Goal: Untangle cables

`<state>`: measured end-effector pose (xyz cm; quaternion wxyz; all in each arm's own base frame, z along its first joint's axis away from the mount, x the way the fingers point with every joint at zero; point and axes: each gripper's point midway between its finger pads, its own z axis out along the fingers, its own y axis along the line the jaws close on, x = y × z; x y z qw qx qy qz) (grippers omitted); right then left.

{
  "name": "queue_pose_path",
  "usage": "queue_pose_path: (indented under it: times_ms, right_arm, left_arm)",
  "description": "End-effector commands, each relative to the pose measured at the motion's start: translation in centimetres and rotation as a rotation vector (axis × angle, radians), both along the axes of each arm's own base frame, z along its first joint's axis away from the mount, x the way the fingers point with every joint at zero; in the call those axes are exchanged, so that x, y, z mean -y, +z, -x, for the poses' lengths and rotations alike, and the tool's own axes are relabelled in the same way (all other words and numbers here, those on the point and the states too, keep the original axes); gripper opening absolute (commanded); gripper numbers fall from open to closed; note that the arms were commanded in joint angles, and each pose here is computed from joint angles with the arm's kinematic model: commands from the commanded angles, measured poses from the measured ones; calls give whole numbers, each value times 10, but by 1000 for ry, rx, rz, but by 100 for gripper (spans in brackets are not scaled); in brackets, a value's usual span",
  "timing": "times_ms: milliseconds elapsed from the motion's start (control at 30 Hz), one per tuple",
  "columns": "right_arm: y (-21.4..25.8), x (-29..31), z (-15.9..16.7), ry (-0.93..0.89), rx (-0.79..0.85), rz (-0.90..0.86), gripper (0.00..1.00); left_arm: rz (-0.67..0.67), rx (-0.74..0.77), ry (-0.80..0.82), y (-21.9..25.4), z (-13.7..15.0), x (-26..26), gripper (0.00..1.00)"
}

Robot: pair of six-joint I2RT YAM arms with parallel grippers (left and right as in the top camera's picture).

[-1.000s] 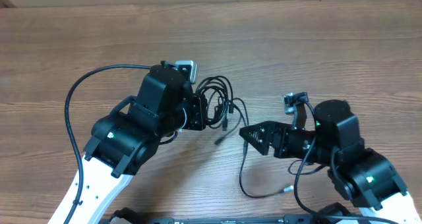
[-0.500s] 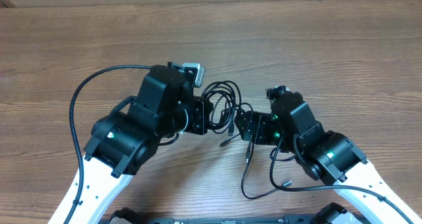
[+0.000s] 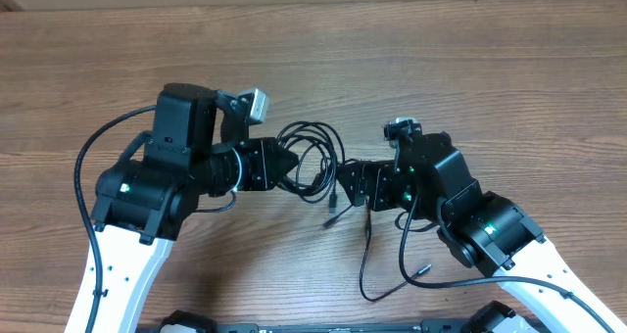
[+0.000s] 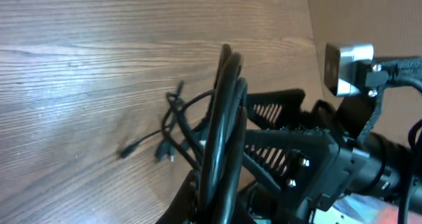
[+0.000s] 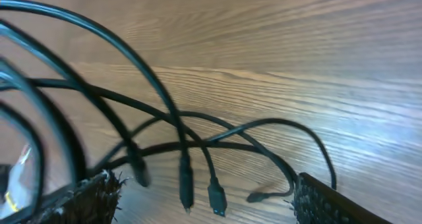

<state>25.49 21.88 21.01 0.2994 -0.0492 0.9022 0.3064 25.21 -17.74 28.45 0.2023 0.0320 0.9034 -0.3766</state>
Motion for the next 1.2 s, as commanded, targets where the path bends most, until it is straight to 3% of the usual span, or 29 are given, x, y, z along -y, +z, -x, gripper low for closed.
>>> queue_pose_path:
  times_ms: [0,33,333,467,567,767,933,1067,1167]
  right_arm:
    - [10,-10,4,68,32,-31,86]
    - [10,-11,3,67,38,-30,89]
    - [-5,-14,-8,66,30,12,89]
    - [7,-21,-15,74,79,-28,96]
    - [22,-21,-29,80,205,-6,98]
    - [39,28,-76,-216,351,107,100]
    - [49,89,-105,-471,413,198,100]
    - [49,117,-116,-529,397,189,100]
    - [42,113,-114,-461,349,143,100]
  left_arm:
    - [75,62,-110,23,12,11,4]
    - [96,63,-137,25,16,15,4]
    - [170,88,-248,37,29,26,4]
    - [198,103,-293,42,35,30,4]
    - [219,112,-323,45,39,32,4]
    - [315,174,-483,60,61,40,4]
    - [306,174,-525,54,71,38,4]
    - [288,181,-548,50,76,36,4]
    - [268,182,-538,47,74,35,4]
